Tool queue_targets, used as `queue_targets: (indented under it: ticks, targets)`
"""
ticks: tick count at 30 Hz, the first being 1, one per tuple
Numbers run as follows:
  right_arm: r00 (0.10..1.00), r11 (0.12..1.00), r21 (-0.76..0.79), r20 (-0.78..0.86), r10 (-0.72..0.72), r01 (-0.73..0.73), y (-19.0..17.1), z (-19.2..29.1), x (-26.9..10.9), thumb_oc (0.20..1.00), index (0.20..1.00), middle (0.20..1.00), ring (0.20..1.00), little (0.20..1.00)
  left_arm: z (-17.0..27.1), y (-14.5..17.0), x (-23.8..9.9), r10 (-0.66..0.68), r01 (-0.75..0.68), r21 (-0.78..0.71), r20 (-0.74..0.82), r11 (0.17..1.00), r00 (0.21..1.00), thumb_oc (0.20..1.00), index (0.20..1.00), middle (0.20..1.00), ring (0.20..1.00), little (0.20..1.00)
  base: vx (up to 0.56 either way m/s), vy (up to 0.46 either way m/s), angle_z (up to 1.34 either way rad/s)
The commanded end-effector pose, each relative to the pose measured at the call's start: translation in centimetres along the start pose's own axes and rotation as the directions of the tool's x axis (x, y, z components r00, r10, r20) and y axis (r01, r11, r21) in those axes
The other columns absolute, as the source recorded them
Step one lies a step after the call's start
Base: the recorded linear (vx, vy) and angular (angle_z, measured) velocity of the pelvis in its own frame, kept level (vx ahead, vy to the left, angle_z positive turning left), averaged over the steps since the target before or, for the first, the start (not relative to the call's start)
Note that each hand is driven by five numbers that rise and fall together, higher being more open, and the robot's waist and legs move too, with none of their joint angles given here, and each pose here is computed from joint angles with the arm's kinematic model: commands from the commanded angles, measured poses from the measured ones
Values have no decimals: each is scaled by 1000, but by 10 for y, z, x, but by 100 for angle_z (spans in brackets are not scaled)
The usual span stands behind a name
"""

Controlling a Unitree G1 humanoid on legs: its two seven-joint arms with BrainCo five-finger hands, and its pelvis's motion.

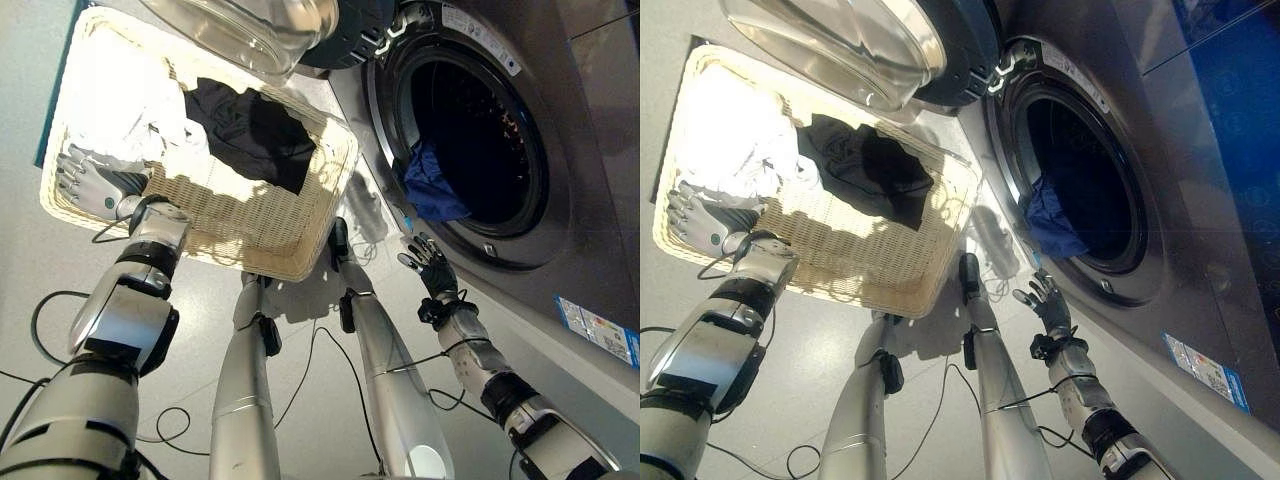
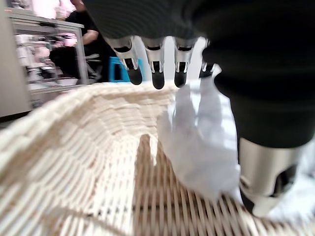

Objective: Put the clothes into the washing machine.

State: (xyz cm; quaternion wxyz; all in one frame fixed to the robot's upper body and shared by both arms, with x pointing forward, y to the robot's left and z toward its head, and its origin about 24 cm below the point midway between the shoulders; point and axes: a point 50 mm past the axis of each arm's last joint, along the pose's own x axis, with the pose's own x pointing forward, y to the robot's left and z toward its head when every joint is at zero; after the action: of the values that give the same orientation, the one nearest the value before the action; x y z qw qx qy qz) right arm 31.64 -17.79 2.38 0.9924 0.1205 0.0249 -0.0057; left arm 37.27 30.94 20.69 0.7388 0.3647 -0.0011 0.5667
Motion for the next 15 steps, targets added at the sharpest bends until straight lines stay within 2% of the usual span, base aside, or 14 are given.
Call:
queue_targets:
  ticks: [1,11,12,13,15]
  targets:
    - [1000,998,51,-1,25,-25,-1,-5,-12,1000,1000,1000,1000,1000,-2,20,22,87,-90,58,57,994,995,1000,1000,1000,1000,1000,0,0,0]
    - [999,996,75,5,47,-47,1,-7,-11,1000,1000,1000,1000,1000,27,36,35,138,-139,10,67,990,988,1000,1000,1000,1000,1000,0,0,0]
    - [999,995,82,6,49,-49,1,-7,-11,1000,1000,1000,1000,1000,27,39,37,144,-144,-14,34,990,989,451,451,451,451,451,0,0,0]
    - [999,994,95,8,51,-52,3,-6,-11,1000,1000,1000,1000,1000,29,41,39,144,-146,-101,-26,984,989,200,200,200,200,200,29,-38,2]
    - [998,992,108,5,58,-58,6,-8,-12,1000,1000,1000,1000,1000,33,42,41,112,-139,-323,-100,936,989,200,200,200,200,200,29,-22,4]
